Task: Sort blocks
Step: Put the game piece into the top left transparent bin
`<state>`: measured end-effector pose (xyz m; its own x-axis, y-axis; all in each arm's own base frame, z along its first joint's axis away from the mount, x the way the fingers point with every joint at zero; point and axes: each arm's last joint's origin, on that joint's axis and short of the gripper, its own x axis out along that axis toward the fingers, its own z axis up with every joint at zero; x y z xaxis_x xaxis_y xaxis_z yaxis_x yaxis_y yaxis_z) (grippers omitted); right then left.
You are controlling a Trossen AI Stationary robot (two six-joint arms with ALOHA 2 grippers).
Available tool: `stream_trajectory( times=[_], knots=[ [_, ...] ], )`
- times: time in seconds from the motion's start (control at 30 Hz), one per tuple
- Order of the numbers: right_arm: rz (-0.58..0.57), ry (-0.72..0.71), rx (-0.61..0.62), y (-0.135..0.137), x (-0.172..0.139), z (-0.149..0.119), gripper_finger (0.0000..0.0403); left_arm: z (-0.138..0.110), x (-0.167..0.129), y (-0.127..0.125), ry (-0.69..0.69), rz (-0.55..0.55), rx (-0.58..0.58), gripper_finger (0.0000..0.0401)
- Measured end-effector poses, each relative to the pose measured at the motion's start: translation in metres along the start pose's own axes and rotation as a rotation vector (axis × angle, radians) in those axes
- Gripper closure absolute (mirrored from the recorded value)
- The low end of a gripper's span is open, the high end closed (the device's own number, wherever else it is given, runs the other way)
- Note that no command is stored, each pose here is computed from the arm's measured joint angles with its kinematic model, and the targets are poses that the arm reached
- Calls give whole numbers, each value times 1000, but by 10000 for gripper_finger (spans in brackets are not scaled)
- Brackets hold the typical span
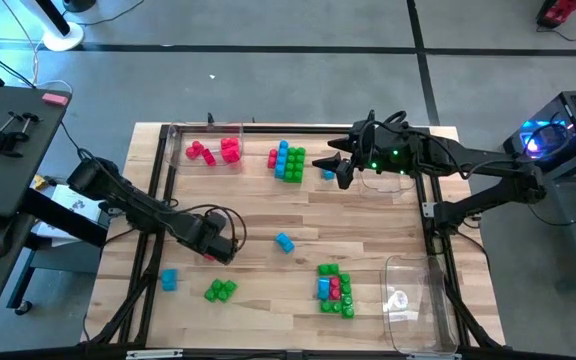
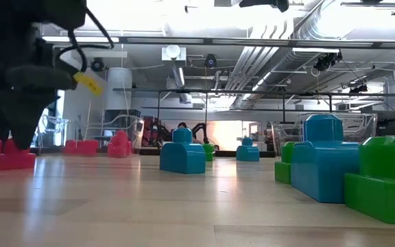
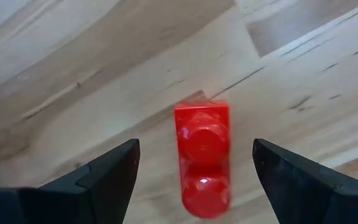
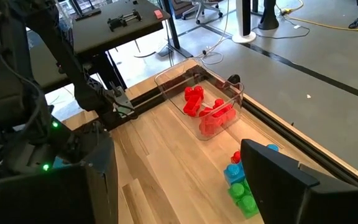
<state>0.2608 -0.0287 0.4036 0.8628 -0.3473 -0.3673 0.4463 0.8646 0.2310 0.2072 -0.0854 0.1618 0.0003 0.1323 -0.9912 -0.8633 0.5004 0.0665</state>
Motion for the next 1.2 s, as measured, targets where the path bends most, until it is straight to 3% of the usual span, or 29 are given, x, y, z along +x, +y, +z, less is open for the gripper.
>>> stream_trajectory(
  times=[0.27, 0.4, 0.5, 0.63, 0.7, 0.9, 1.0, 1.13, 1.2],
  knots=[
    [0, 0, 0, 0, 0, 0, 176, -5, 26, 5, 44, -93, 9, 103],
    [0, 0, 0, 0, 0, 0, 176, -5, 28, 6, 36, -88, 19, 121],
    [0, 0, 0, 0, 0, 0, 176, -4, 29, 8, 36, -75, 13, 176],
    [1, -1, 14, 0, 0, 0, 176, 1, 25, 7, 35, -81, 13, 304],
    [1, 0, 23, 0, 0, 0, 176, 5, 20, 3, 5, -116, 38, 310],
    [38, 6, 38, 1, -1, 1, 176, 41, -33, 9, -150, -252, 151, 308],
    [94, -3, 65, 3, -4, 4, 176, 69, -78, 29, -352, -262, 141, 285],
    [183, -17, 116, 5, -10, 8, 176, 106, -124, 65, -614, -142, 79, 278],
    [224, -23, 146, 6, -15, 11, 176, 126, -135, 85, -679, -61, 45, 282]
  ],
)
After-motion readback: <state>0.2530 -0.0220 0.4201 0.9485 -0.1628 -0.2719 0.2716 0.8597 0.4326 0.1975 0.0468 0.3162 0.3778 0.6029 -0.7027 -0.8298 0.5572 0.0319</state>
